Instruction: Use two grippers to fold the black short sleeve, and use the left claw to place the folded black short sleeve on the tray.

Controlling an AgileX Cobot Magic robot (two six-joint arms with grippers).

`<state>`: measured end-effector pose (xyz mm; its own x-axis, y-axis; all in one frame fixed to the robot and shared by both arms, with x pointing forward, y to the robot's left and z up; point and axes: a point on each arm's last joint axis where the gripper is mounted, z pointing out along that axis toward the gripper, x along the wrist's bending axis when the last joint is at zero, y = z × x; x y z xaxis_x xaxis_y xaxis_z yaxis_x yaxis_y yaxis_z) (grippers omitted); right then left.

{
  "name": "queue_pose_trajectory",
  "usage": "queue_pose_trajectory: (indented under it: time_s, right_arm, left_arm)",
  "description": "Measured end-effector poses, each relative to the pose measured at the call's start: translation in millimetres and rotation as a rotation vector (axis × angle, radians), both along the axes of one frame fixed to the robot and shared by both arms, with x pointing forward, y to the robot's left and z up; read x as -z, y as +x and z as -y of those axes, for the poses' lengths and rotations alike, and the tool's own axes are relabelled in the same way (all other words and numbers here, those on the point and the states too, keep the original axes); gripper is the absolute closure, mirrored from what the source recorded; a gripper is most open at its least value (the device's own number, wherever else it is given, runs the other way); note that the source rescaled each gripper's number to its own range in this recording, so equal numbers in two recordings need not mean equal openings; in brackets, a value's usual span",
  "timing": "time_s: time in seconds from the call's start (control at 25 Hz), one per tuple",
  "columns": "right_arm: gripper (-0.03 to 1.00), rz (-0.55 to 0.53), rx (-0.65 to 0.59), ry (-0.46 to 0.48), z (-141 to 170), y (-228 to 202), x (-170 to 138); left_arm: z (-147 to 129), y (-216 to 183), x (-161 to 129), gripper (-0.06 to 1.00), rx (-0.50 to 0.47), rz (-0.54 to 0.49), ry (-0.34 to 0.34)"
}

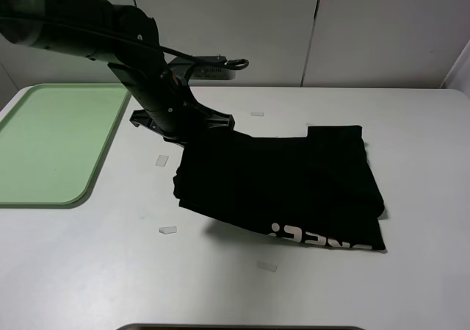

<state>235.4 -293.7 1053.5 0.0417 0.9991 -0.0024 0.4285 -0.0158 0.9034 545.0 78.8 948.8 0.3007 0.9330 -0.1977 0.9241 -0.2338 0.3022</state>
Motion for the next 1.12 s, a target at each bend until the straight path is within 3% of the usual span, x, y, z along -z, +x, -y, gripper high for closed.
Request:
queue_pose_trajectory:
  time_s: [0.36, 0.52, 0.76, 1.12]
  right_arm:
    - [-0.03, 0.000, 0.000, 0.000, 0, 0, 0]
    - [-0.03, 0.000, 0.000, 0.000, 0, 0, 0]
    - [-0.03, 0.000, 0.000, 0.000, 0, 0, 0]
    - [-0.03, 0.000, 0.000, 0.000, 0, 0, 0]
  left_arm:
    - [-33, -11, -47, 0.94, 0.065, 0.040, 0.148]
    - [-41, -19, -61, 0.94, 0.075, 0.035, 0.183]
    - [-36, -25, -67, 0.94, 0.089, 0.045, 0.169]
    - [8, -30, -60, 0.94, 0.113, 0.112, 0.079]
